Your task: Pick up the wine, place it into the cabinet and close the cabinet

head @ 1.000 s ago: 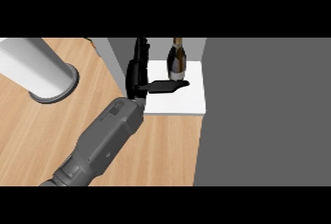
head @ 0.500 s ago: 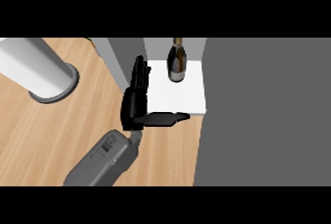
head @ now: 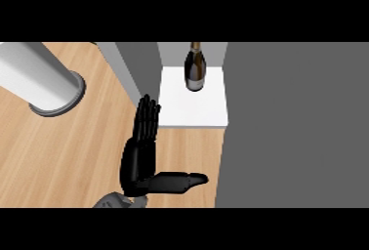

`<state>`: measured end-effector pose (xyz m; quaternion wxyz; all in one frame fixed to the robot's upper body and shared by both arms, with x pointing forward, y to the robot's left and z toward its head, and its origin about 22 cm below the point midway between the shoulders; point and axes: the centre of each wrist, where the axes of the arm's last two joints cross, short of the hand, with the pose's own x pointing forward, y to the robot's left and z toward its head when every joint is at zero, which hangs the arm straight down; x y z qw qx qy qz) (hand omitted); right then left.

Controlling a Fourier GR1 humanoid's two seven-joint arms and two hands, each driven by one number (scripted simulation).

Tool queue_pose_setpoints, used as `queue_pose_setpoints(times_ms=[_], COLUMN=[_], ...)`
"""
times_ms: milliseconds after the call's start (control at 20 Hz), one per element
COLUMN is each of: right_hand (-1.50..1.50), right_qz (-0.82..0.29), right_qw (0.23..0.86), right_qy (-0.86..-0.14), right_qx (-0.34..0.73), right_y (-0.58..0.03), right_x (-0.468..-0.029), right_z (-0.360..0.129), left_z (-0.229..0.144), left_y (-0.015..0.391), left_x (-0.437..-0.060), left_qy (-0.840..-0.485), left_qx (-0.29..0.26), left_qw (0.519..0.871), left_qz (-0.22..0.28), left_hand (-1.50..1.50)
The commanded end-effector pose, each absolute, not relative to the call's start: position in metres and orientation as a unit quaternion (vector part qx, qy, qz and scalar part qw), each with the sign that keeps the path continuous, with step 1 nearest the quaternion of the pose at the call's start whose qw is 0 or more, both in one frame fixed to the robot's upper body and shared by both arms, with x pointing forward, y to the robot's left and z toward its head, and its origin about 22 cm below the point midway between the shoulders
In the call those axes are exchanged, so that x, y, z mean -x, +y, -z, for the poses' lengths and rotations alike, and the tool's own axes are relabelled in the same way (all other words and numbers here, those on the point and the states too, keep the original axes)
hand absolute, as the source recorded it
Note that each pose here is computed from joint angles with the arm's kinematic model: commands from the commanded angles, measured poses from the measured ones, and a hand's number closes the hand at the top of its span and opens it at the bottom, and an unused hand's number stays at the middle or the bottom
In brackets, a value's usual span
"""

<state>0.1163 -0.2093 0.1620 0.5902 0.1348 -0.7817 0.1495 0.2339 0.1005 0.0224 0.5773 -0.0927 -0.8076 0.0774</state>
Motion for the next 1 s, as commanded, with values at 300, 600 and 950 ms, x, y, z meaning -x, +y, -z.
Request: queue_pose_setpoints(times_ms=[300, 600, 950], right_hand=[1.5, 1.5, 1.5], right_qz=[-0.299, -0.327, -0.337], right_qw=[0.568, 0.542, 0.534], right_qy=[-0.721, -0.718, -0.714], right_qx=[-0.261, -0.288, -0.304], right_y=[-0.201, -0.183, -0.167], right_x=[-0.073, -0.072, -0.08], right_z=[-0.191, -0.193, -0.189], left_z=[-0.022, -0.035, -0.039], left_y=[0.153, 0.172, 0.211], left_x=[-0.19, -0.157, -0.144], left_qy=[-0.811, -0.811, -0.815], left_qx=[0.064, 0.07, 0.055], left_qw=[0.576, 0.576, 0.57], left_qz=[-0.08, -0.075, -0.09], left_hand=[-1.5, -1.5, -1.5])
